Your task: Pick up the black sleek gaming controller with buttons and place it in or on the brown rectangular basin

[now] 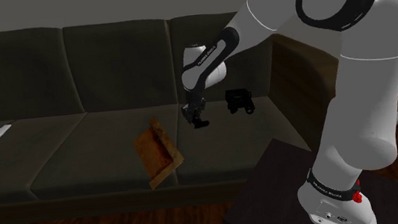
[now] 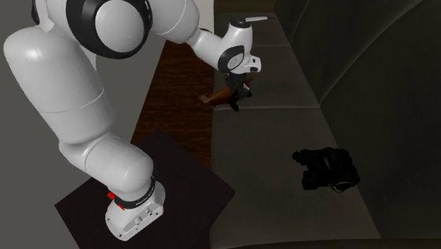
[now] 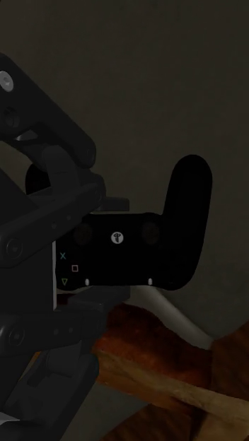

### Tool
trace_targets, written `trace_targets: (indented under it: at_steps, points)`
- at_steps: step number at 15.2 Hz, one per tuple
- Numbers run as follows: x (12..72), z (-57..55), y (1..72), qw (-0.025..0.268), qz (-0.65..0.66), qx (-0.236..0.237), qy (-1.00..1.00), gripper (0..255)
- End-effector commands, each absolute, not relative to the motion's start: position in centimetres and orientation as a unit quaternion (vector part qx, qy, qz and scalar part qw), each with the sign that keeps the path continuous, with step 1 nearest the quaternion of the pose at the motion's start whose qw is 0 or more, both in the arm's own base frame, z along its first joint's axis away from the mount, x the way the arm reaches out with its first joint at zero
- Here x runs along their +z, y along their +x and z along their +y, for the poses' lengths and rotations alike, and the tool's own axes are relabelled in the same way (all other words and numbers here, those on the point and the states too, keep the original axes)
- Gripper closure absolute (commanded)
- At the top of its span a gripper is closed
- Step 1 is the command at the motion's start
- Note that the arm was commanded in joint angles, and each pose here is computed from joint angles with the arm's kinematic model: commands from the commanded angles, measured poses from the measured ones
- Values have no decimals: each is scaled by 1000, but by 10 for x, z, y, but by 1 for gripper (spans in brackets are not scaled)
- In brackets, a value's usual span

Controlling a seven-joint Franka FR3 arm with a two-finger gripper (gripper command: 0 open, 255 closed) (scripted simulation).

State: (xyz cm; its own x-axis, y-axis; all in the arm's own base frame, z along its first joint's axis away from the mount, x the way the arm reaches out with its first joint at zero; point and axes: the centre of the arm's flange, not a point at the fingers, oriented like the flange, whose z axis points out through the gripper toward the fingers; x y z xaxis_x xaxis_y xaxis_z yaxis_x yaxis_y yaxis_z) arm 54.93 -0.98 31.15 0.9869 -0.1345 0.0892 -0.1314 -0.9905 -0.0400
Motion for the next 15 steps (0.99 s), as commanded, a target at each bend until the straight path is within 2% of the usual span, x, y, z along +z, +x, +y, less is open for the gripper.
trace_targets:
  at_steps: [1,13,15]
  points:
    - [312,12,568,17,67,-46,-997,255]
    - [311,134,683,17,67,-46,-997,255]
    - [300,134,683,17,67,-46,-997,255]
